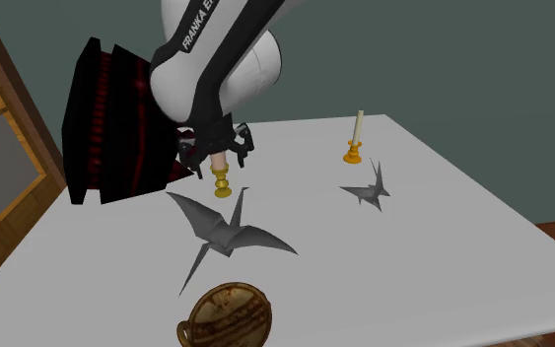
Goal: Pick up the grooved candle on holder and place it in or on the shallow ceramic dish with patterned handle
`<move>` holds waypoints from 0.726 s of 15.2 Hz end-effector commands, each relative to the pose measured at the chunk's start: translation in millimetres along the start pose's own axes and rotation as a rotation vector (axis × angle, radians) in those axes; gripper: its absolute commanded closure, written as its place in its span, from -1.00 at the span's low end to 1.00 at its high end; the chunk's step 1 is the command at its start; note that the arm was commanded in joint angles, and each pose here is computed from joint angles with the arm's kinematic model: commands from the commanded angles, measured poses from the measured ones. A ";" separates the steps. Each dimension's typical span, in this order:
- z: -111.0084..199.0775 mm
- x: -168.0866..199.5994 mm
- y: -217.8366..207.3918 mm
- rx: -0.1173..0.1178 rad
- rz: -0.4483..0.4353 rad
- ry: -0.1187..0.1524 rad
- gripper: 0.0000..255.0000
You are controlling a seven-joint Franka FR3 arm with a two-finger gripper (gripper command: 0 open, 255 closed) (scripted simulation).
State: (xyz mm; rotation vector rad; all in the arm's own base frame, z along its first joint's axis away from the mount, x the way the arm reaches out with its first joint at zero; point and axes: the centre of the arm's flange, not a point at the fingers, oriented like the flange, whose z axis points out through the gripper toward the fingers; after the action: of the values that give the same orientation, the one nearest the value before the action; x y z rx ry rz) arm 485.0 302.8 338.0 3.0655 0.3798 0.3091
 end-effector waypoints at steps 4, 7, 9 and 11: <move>3.1 -0.2 0.3 0.000 0.000 0.000 -1.00; 3.1 -0.2 0.3 0.000 0.000 0.000 -1.00; 3.1 -0.2 0.3 0.000 0.000 0.000 1.00; 3.0 -0.3 0.3 0.000 0.000 0.000 1.00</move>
State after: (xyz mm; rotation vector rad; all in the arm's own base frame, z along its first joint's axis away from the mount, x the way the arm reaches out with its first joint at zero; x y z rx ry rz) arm 485.1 303.2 335.8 3.0662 0.3819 0.3123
